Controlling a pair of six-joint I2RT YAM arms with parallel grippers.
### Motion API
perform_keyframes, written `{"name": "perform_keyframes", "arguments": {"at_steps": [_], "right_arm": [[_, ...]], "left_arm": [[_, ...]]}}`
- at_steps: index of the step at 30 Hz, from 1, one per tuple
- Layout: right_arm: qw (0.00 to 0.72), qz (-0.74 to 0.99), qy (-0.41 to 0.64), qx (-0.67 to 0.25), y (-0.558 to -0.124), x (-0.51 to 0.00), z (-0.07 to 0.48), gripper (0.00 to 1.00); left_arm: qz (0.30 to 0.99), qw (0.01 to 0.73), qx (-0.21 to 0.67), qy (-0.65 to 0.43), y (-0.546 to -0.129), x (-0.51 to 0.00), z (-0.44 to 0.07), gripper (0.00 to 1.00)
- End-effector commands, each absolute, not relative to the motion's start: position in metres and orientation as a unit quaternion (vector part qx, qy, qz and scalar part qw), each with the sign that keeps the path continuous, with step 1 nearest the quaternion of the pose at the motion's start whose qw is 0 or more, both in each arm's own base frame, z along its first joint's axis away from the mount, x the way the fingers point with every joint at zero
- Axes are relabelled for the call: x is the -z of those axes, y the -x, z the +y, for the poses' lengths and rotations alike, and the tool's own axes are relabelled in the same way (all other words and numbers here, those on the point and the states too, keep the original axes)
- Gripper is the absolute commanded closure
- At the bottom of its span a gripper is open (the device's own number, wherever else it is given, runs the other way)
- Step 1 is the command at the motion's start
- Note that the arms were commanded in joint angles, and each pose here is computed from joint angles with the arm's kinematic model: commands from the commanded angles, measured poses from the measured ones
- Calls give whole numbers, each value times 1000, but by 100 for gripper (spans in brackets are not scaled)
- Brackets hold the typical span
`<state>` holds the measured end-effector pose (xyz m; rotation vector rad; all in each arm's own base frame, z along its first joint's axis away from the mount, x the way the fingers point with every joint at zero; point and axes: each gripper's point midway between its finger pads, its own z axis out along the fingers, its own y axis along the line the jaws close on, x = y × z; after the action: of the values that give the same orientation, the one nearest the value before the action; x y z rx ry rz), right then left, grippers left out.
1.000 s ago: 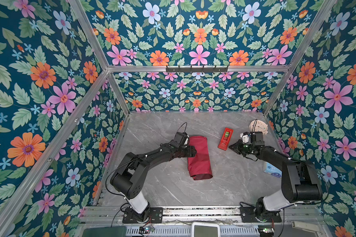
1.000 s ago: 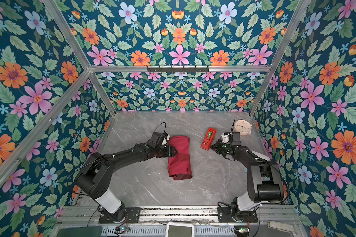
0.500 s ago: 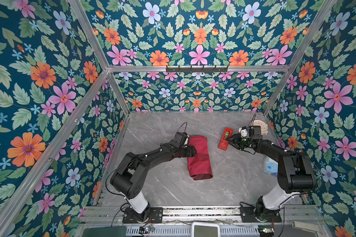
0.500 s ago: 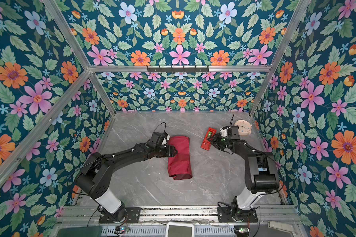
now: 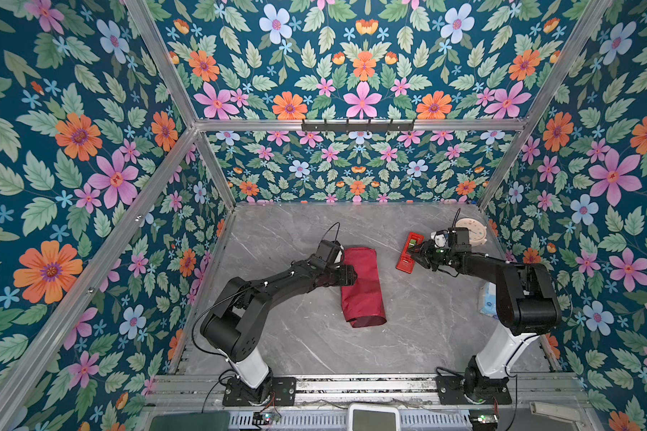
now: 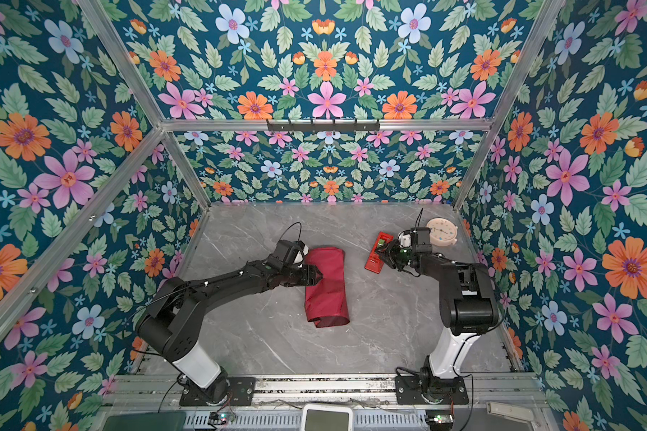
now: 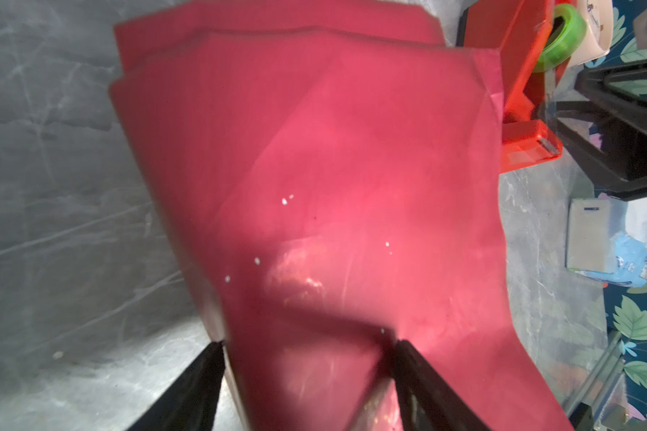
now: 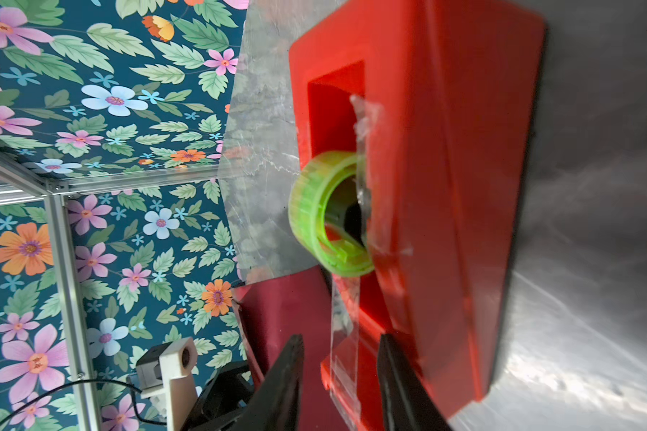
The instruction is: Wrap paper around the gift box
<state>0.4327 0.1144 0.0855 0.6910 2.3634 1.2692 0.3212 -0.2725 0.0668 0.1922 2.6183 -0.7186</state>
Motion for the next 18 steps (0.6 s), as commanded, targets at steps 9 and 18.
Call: {"name": "perform_keyframes", "arguments": {"at_steps": [9, 18], "right_arm": [[168, 822, -306, -449, -429, -65, 109, 75], [163, 816, -314, -457, -429, -60, 111, 81]], "left_arm": [[971, 162, 166, -61, -303, -32, -237, 27], [971, 163, 166, -61, -304, -33, -237, 27]]}}
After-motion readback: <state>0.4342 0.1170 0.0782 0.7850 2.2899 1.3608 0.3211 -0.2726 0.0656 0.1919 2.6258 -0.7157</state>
